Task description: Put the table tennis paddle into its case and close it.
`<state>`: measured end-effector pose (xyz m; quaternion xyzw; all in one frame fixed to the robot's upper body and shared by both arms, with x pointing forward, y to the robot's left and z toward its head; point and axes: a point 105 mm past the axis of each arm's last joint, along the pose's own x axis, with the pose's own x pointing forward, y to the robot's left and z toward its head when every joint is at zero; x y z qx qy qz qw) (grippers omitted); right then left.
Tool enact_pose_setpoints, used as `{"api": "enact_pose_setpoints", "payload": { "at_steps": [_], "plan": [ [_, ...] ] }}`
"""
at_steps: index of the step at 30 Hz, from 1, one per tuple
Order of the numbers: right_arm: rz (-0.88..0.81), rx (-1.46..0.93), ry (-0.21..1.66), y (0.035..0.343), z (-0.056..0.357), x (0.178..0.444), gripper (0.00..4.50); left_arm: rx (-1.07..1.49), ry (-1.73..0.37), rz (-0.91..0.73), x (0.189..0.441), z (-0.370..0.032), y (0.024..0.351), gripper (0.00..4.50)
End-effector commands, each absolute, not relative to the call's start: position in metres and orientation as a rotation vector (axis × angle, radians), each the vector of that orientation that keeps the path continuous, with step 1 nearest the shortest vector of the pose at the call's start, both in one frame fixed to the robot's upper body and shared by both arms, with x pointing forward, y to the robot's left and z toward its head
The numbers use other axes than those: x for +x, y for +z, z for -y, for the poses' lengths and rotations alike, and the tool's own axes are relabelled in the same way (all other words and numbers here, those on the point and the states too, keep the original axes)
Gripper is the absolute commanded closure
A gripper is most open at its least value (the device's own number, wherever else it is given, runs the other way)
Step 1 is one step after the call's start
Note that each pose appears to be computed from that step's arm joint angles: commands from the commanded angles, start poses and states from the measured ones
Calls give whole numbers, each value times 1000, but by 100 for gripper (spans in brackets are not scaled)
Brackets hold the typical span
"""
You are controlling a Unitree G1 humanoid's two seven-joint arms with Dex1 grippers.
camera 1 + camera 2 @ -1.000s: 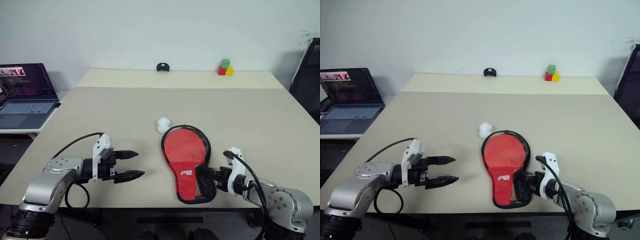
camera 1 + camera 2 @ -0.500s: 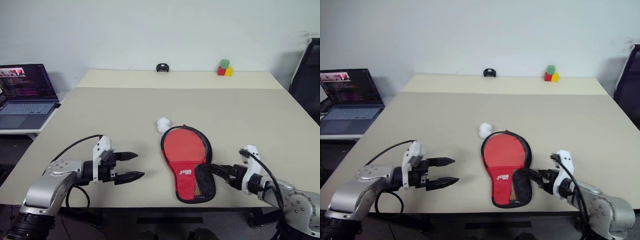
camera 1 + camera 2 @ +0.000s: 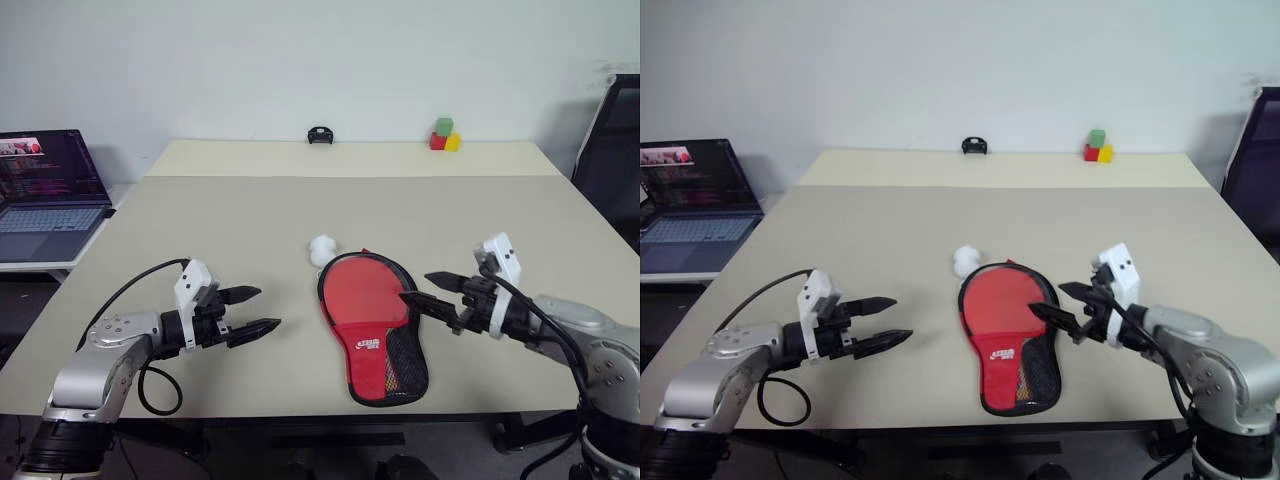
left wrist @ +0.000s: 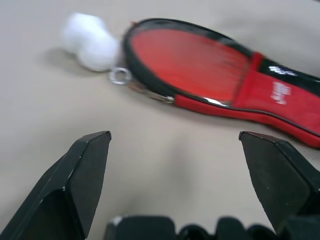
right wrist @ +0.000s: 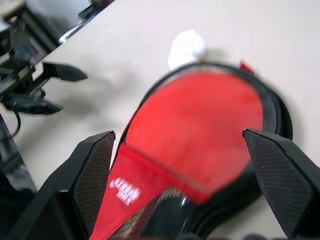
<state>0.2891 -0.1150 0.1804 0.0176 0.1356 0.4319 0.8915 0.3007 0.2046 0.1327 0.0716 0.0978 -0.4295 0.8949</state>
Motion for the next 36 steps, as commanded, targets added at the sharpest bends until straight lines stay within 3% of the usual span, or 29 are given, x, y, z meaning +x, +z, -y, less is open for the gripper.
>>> {"api": "enact_pose_setpoints", "payload": {
  "at_steps": [1, 7, 14, 25, 36],
  "plan": [
    [-214, -22, 982, 189, 94, 301, 1, 177, -774, -108, 311, -217, 151, 0],
    [-209, -44, 1074, 176, 59, 316, 1, 186, -697, -88, 315, -226, 155, 0],
    [-270, -104, 992, 132, 47, 345, 1, 195, -636, -81, 330, -228, 161, 0],
    [-274, -77, 870, 120, 54, 359, 1, 190, -742, -63, 392, -180, 179, 0],
    [-275, -17, 842, 117, 51, 351, 1, 206, -725, -154, 448, -134, 162, 0]
  ]
}}
